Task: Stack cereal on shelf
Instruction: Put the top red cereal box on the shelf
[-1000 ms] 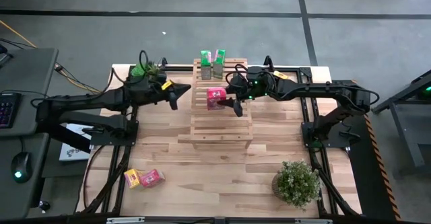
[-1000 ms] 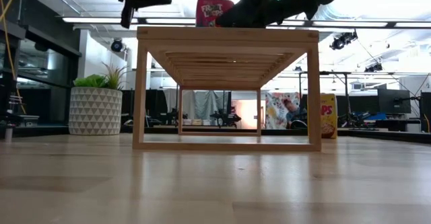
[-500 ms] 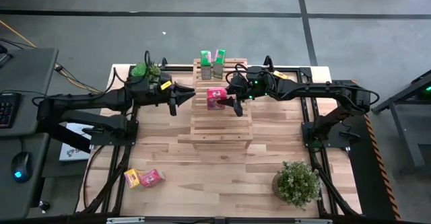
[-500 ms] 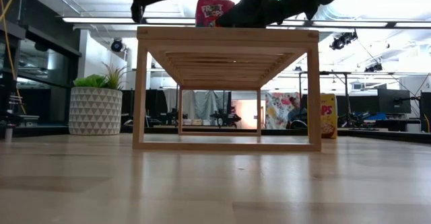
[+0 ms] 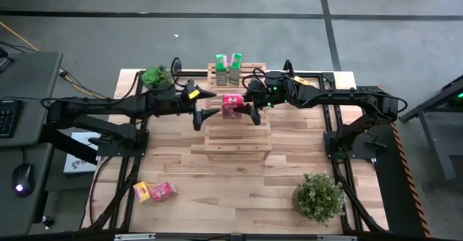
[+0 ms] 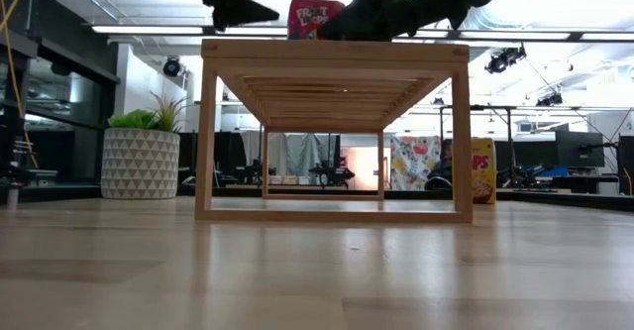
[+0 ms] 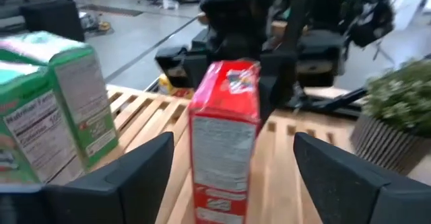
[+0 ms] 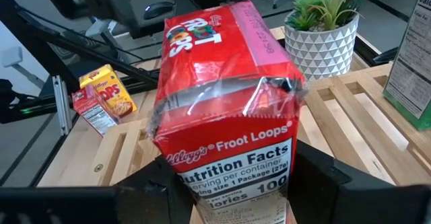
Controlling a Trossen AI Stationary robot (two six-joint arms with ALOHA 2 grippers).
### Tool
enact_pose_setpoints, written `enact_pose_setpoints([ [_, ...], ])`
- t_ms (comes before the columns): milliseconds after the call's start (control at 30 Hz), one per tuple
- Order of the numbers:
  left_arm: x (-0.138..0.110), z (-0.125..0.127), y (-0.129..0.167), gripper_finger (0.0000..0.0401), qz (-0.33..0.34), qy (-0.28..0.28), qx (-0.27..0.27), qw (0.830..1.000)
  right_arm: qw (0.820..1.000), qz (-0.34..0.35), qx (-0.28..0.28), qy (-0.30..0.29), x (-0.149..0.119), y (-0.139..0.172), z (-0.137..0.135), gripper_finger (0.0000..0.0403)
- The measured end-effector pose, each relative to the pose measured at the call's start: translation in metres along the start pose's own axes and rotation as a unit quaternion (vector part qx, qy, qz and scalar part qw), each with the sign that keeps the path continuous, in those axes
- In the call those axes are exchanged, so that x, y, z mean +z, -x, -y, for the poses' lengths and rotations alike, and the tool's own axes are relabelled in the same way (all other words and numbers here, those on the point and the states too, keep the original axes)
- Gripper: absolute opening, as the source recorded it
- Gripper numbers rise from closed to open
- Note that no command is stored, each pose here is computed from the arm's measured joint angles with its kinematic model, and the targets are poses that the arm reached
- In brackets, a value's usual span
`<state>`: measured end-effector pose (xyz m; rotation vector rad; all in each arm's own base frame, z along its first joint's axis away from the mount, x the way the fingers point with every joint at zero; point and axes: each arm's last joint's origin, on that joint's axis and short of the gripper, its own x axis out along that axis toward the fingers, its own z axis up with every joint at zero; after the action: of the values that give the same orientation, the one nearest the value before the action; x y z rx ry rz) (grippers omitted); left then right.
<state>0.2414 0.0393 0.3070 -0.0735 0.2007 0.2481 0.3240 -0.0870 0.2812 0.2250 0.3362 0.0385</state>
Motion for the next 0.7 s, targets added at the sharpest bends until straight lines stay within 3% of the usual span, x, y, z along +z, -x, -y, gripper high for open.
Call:
enact_pose_setpoints([
  [200,-0.008,-0.006,-0.012,0.0303,-0.021,0.018,0.002,1.0,1.0,0.0,0.0,0.001,0.0,0.0,0.0,0.0181],
  [367,-0.018,-0.008,-0.024,0.0303,-0.05,0.043,-0.032,0.997,1.0,0.0,0.001,0.015,0.0,0.0,0.0,0.0181],
  [700,-0.028,-0.008,-0.045,0.0303,-0.051,0.02,-0.029,0.998,0.999,-0.002,0.009,0.051,-0.001,-0.002,-0.006,0.0181],
])
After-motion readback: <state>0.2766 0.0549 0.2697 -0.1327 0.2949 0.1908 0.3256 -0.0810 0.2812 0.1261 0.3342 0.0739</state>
